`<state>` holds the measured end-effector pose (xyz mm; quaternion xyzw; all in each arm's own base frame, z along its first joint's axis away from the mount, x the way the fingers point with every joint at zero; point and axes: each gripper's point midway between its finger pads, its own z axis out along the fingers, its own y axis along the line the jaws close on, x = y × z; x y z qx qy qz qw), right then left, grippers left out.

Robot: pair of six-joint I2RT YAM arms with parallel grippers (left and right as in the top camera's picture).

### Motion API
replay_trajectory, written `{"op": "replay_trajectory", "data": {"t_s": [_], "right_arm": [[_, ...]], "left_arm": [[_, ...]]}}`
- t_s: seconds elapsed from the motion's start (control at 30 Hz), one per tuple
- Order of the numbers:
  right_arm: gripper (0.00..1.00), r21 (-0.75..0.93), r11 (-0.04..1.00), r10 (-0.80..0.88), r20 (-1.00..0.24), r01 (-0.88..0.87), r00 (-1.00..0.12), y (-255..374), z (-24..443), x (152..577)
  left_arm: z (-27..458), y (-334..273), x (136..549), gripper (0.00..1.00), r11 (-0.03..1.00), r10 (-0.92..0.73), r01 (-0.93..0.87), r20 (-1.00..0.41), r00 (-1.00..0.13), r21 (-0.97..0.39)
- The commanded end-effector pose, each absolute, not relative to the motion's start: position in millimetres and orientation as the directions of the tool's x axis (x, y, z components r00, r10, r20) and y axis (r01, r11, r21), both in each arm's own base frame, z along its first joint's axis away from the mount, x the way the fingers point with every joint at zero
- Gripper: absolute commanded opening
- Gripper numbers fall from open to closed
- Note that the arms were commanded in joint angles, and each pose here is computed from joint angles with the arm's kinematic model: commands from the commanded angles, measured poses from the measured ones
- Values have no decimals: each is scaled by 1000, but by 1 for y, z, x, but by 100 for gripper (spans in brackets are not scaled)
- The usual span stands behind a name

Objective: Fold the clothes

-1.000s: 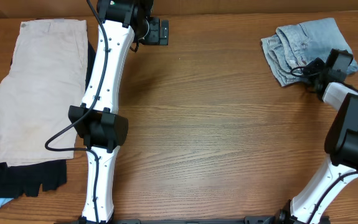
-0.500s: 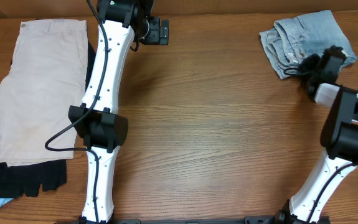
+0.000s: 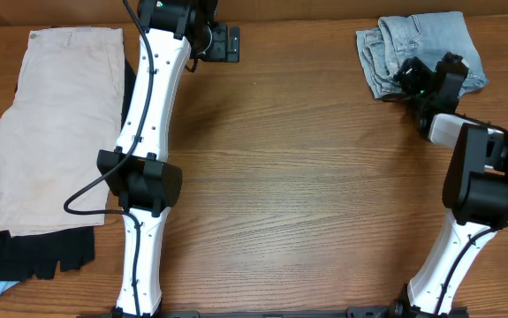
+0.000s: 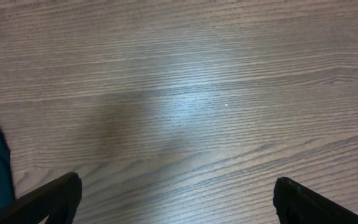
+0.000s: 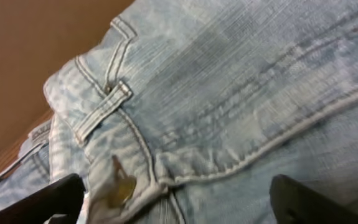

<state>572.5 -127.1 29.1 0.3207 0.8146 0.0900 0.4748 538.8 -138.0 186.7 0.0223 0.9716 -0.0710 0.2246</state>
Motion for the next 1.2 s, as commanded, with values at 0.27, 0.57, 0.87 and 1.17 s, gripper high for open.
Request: {"op": "replay_trajectory", "data": {"t_s": [0.27,0.57,0.87,1.17], "right_arm": [[100,501,834,534,-839,231,-108,-143,304,504],[100,418,905,409,-906,79,109,-75,483,328],[100,315,948,305,-862,-45,404,-26,568,187],[100,307,950,300,-856,-53,421,-17,567,163]], "left_arm": [[184,-138,542,100,989,25,87,-445,-895,-122],[184,-138,542,100,989,25,87,-445,-895,-122],[184,-138,542,100,989,25,87,-445,-895,-122],[184,-138,542,100,989,25,87,-445,-895,-122]]}}
